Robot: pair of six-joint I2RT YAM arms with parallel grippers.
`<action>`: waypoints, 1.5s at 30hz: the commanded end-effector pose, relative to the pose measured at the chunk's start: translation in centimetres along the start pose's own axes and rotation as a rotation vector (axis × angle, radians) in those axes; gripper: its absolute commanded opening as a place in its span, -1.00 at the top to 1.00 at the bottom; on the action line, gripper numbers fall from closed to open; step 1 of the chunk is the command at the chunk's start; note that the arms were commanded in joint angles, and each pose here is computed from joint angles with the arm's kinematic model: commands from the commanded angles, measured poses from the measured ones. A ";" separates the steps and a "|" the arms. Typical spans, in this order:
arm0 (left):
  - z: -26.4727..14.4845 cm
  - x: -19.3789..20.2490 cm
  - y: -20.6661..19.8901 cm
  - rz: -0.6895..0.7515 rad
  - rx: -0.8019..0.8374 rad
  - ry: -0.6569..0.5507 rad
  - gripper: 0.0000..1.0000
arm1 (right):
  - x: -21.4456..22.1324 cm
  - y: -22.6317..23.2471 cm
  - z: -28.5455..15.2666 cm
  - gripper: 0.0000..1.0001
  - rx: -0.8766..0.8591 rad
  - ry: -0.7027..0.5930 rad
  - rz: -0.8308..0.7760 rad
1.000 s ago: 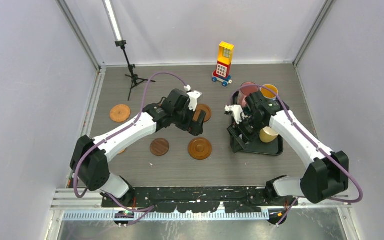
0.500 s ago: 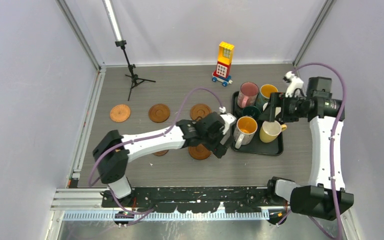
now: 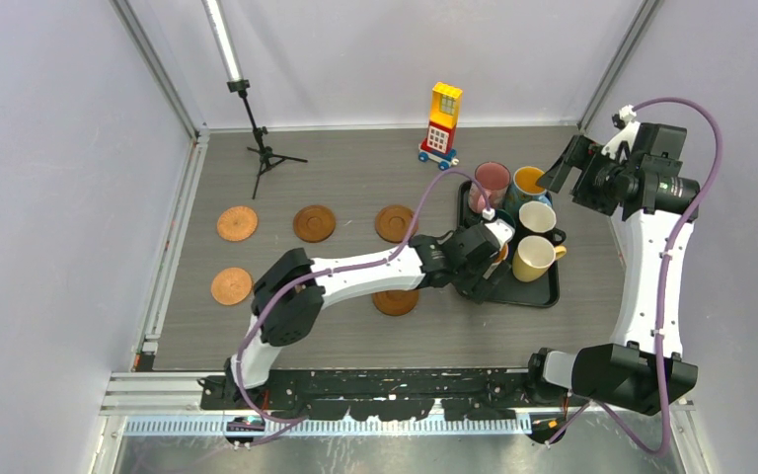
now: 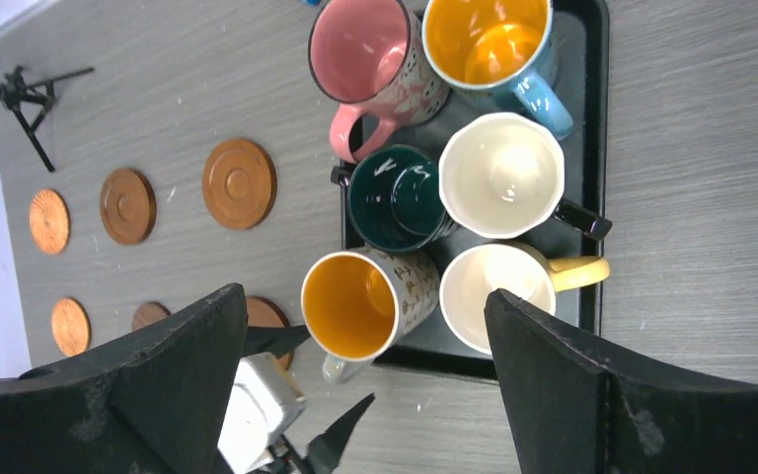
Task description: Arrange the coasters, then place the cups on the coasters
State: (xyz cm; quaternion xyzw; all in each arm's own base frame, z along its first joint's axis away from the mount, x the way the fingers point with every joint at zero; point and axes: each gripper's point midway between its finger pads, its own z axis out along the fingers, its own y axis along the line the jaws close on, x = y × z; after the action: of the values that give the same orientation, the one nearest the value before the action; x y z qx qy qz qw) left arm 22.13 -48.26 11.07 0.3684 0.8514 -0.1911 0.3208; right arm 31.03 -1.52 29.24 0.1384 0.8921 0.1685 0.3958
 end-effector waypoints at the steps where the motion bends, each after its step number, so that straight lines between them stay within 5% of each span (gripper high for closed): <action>1: 1.6 -1.8 0.3 0.020 -0.055 -0.038 -0.63 | -2.9 1.0 -1.4 -0.87 -0.005 -0.116 0.013; 13: 3.9 -2.2 1.4 0.036 -0.096 -0.047 0.17 | 0.0 0.5 -1.4 -0.81 -0.003 -0.051 0.008; 20: 2.8 -3.8 1.3 0.052 -0.081 -0.093 1.00 | 1.2 -0.6 -0.9 -0.75 0.045 -0.020 0.047; 28: -0.9 -8.3 2.0 0.054 -0.044 -0.252 1.00 | 1.2 -0.4 -0.9 -0.75 0.032 -0.018 0.040; 36: -9.1 -13.0 4.8 -0.003 0.060 -0.434 1.00 | 1.5 0.3 0.2 -0.77 -0.038 0.049 0.031; 45: -19.5 -10.2 18.3 -0.108 -0.051 -0.539 1.00 | 2.8 0.4 1.4 -0.78 -0.096 0.098 0.015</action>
State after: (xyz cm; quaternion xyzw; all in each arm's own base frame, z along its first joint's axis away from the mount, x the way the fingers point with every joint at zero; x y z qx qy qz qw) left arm 30.73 -36.48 21.69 0.2937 0.8218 -0.2538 0.4172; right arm 30.20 -0.52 26.25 0.1466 0.9049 0.2006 0.3455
